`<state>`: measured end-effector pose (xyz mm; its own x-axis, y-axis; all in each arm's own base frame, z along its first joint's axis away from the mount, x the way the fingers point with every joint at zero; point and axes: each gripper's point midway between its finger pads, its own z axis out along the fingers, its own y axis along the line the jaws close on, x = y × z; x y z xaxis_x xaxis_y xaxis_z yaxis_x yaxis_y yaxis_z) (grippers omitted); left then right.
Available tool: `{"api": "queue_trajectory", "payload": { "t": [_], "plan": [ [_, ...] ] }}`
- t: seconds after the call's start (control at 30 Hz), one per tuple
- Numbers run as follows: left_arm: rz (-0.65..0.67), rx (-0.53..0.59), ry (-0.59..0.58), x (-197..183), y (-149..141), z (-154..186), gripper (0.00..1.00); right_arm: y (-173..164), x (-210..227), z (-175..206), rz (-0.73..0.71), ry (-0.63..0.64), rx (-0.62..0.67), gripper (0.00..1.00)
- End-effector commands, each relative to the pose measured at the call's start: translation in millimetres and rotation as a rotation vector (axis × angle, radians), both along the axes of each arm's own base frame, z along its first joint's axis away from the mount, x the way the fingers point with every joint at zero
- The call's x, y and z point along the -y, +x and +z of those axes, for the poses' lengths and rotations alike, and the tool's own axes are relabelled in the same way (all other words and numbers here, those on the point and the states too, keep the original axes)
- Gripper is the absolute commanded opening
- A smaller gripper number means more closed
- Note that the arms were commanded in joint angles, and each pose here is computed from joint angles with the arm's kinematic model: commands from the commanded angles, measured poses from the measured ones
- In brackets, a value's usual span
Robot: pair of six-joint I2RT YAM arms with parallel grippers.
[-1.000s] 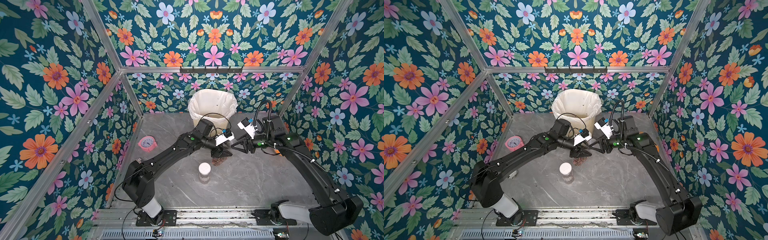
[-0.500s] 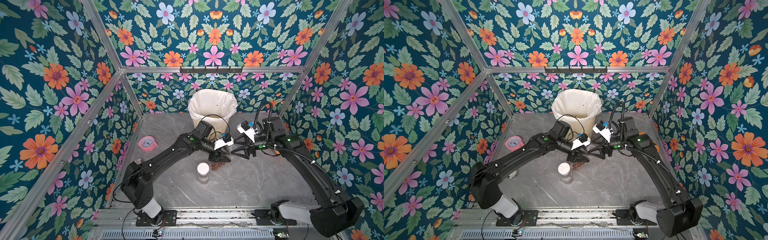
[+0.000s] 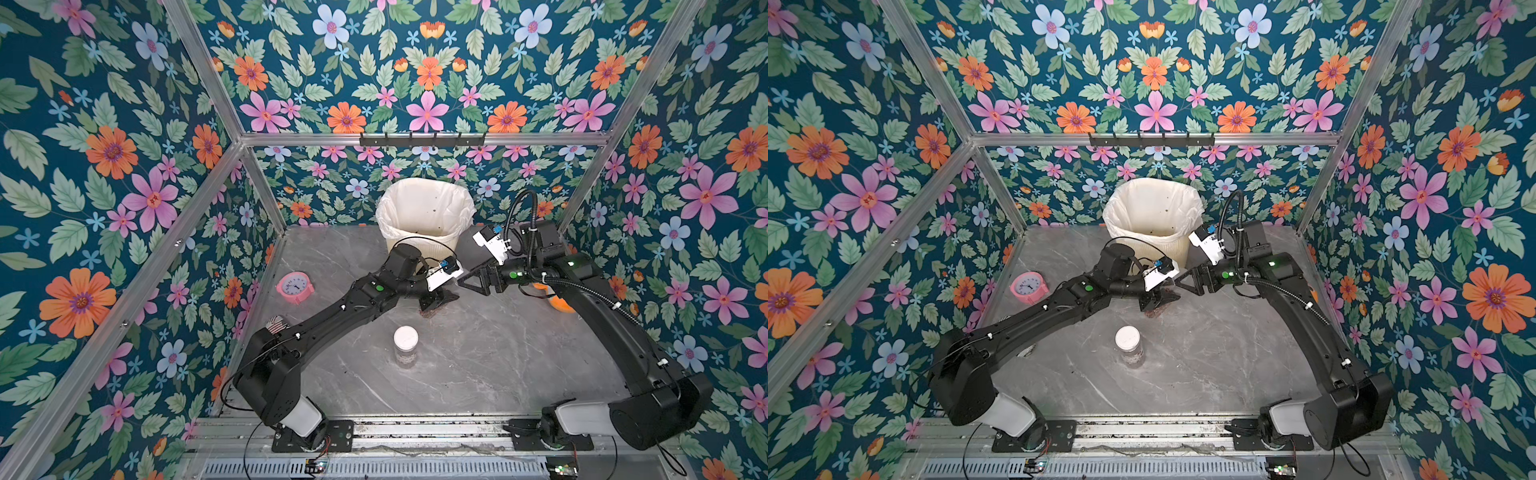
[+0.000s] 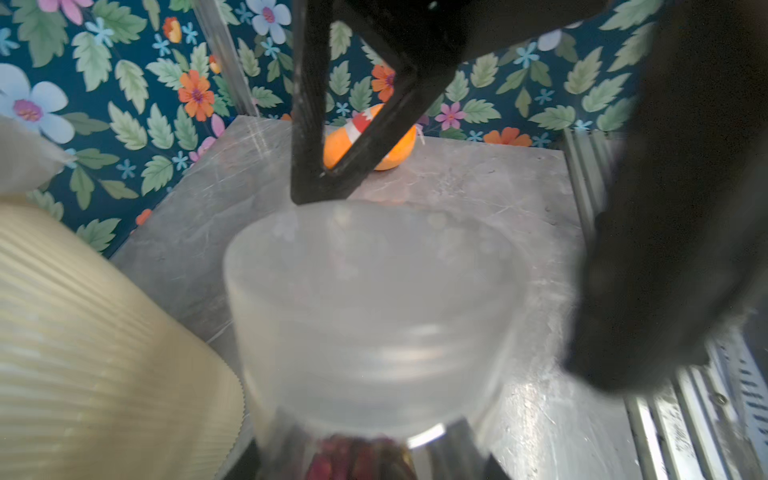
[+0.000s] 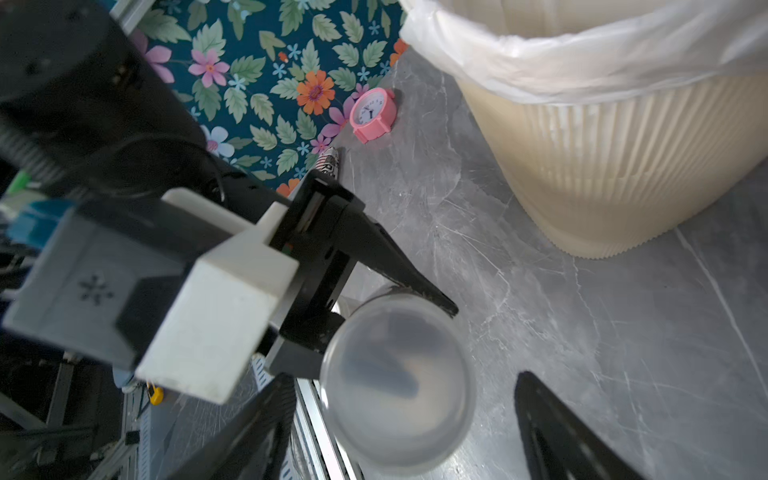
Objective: Empty the moldy dried flower tea in the jars
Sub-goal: Unscrew the lid from the jar.
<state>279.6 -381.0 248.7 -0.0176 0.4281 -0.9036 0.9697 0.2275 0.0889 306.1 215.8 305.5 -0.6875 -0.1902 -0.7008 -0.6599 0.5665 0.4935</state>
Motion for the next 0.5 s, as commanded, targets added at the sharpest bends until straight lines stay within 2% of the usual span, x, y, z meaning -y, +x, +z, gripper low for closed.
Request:
{"api": "queue_trajectory", "payload": {
  "t": [0.0, 0.13, 0.37, 0.47],
  "plan": [
    [0.129, 0.074, -0.03, -1, 27, 14, 0.47, 21, 2, 1, -0.132, 0.022, -0.084, 0.8],
    [0.165, 0.093, -0.03, -1, 33, 14, 0.47, 31, -1, -4, -0.18, 0.032, -0.141, 0.76],
    [0.182, 0.096, 0.008, 2, 37, 4, 0.47, 36, -11, 2, -0.171, 0.056, -0.15, 0.73],
    [0.172, 0.096, 0.004, 3, 34, 5, 0.47, 36, -15, 0, -0.148, 0.052, -0.165, 0.63]
  ]
}}
